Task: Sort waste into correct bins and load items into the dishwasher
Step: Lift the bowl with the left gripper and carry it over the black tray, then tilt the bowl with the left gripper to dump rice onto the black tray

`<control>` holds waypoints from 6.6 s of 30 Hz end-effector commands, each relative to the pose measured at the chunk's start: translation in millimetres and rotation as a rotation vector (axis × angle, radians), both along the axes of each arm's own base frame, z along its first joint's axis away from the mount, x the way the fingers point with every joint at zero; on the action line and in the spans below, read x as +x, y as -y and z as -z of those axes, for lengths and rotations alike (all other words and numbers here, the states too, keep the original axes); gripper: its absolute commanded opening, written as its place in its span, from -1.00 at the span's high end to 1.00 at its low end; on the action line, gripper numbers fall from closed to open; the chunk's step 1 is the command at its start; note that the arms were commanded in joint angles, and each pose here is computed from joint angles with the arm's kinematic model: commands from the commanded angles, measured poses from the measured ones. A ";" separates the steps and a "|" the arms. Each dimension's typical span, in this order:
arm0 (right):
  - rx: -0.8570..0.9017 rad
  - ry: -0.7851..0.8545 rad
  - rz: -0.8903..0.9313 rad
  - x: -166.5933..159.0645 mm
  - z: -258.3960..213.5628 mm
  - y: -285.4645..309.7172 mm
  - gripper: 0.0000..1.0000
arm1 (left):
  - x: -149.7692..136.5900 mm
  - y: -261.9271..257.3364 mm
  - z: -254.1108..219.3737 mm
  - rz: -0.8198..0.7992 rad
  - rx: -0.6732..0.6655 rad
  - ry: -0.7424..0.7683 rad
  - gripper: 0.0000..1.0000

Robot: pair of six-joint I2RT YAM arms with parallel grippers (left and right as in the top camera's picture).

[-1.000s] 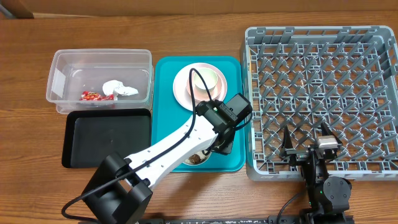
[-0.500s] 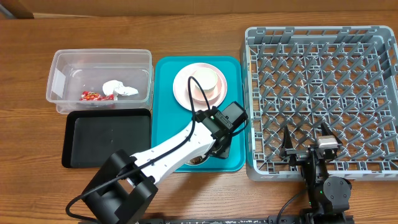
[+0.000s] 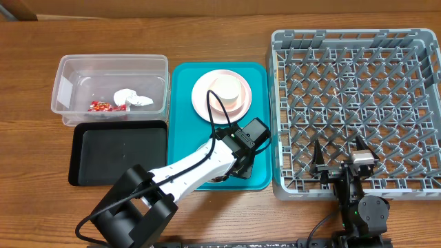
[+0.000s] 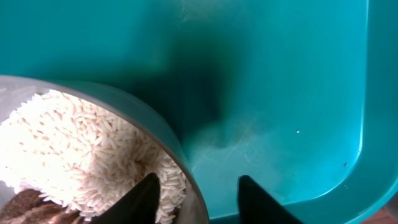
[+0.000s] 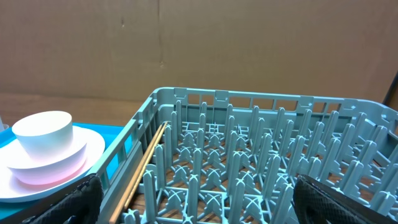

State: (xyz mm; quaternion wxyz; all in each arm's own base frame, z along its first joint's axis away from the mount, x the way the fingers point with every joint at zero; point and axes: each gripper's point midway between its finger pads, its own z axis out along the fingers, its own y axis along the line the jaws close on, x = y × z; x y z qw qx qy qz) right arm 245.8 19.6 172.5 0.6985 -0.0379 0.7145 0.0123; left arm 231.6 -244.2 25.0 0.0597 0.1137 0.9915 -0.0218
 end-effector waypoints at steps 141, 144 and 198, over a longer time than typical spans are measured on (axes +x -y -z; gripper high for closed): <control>0.000 0.006 -0.008 -0.2 1.3 -1.7 -1.00 | 56.7 -292.3 -168.3 -0.554 -1.271 0.507 0.92; 0.000 0.006 -0.008 -0.2 1.3 -1.7 -1.00 | 57.9 -284.6 -168.3 -0.531 -1.275 0.490 0.92; 0.000 0.006 -0.008 -0.2 1.3 -1.7 -1.00 | 64.6 -293.6 -197.6 -0.542 -1.443 0.492 0.92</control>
